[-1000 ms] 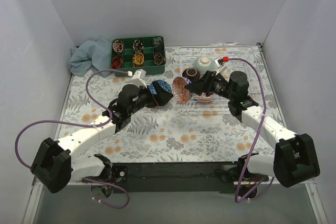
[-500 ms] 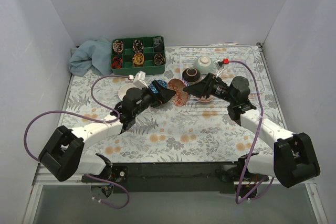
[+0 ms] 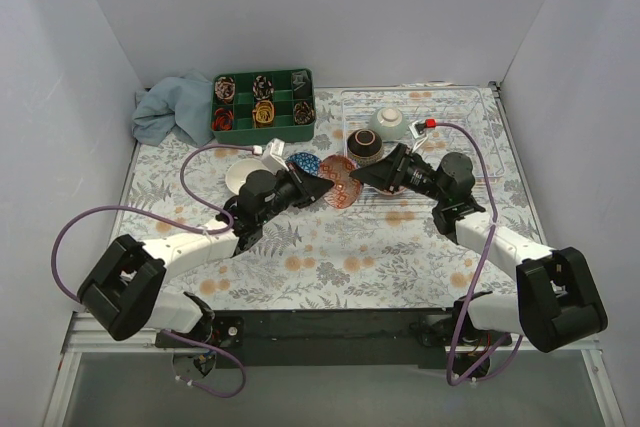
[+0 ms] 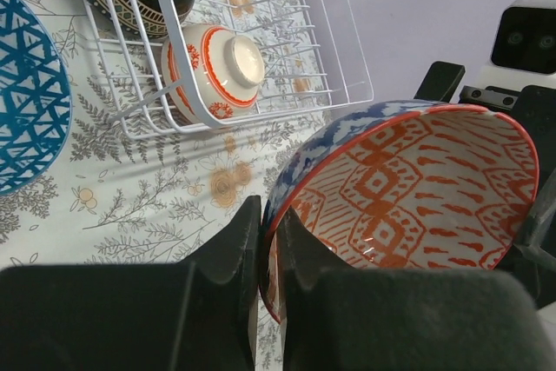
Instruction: Unload the bowls from the dish rack
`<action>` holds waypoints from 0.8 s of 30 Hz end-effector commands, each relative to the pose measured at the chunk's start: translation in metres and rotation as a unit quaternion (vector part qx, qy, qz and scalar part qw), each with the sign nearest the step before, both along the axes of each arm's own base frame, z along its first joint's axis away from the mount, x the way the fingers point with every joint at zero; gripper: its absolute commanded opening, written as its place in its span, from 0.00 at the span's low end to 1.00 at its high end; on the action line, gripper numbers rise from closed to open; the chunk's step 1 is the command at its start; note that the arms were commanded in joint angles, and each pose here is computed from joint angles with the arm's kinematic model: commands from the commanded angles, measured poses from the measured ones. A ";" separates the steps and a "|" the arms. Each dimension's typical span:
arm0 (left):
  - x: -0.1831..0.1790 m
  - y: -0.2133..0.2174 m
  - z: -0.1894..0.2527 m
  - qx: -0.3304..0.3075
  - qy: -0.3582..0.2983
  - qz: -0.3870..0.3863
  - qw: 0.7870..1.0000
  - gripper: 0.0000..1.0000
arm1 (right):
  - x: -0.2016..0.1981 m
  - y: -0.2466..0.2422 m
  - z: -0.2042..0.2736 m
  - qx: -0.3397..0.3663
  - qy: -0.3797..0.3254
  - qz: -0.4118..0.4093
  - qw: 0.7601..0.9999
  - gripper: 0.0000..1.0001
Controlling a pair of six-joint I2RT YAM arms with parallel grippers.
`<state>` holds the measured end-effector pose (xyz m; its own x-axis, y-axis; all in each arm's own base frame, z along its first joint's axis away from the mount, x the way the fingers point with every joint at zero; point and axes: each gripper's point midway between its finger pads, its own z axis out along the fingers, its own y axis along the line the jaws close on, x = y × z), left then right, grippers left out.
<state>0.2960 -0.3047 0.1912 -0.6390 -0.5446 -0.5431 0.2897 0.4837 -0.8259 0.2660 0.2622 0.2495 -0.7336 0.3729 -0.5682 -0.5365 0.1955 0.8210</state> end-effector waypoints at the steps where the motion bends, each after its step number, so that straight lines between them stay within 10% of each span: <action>1: 0.012 0.025 0.003 0.022 -0.005 0.062 0.998 0.00 | -0.010 0.002 0.021 0.018 -0.071 0.018 0.997 0.37; 10: 0.016 0.048 0.008 0.107 -0.020 0.094 0.990 0.00 | -0.010 -0.001 0.004 -0.008 -0.074 0.013 0.997 0.84; 24: 0.030 0.082 0.010 0.321 -0.003 0.106 0.941 0.00 | 0.022 -0.046 -0.044 -0.193 -0.070 -0.100 0.974 0.91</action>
